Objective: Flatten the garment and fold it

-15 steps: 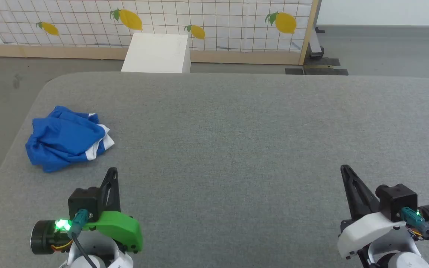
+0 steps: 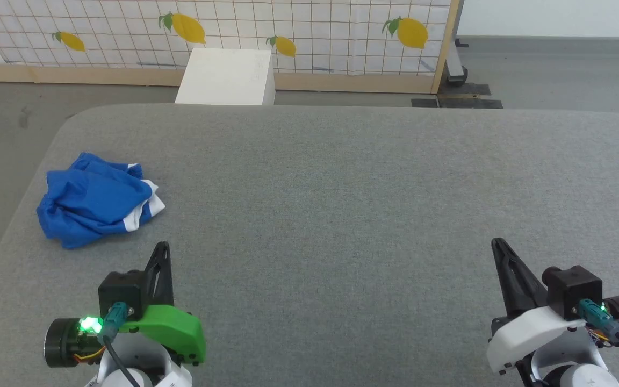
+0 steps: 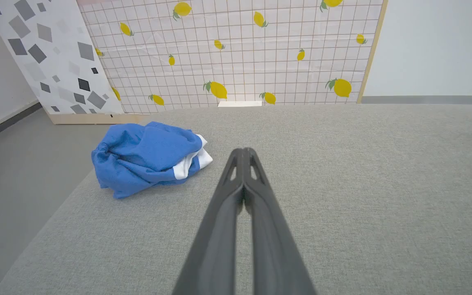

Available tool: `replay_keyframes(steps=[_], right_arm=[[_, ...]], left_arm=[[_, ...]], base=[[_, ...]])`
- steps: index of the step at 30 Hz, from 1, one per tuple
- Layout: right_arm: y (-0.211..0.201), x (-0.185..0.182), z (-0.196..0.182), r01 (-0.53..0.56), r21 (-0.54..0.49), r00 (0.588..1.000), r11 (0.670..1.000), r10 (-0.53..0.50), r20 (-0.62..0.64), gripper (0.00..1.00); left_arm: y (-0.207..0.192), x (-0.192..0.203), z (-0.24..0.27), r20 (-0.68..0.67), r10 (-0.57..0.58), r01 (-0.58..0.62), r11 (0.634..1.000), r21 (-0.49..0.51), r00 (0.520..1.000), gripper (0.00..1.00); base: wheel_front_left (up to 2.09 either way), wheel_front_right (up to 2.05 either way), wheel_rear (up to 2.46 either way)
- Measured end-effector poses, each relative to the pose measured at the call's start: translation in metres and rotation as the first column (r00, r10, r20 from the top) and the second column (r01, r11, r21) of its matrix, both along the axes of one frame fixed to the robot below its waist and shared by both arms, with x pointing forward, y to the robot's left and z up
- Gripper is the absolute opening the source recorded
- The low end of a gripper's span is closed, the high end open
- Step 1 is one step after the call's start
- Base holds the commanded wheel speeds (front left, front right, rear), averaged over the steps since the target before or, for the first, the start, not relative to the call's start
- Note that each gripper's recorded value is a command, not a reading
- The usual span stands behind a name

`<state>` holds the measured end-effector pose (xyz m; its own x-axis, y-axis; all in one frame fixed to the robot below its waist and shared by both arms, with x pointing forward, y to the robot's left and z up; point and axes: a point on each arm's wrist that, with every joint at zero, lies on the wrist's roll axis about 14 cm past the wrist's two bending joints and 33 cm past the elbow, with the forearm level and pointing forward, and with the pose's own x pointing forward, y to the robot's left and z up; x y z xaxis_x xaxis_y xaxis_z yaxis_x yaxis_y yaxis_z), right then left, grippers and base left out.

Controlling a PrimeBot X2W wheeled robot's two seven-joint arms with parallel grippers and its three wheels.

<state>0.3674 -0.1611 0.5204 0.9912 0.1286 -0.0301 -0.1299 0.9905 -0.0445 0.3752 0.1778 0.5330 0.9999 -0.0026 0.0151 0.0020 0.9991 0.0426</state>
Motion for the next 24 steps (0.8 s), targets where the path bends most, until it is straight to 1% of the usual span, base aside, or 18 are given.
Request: replay_keyframes(steps=[24], right_arm=[[0.0,0.0,0.0,0.0,0.0,1.0,1.0,0.0,0.0,0.0]], left_arm=[[-0.0001,0.0,0.0,0.0,0.0,0.0,1.0,0.0,1.0,0.0]], base=[[0.0,0.0,0.0]])
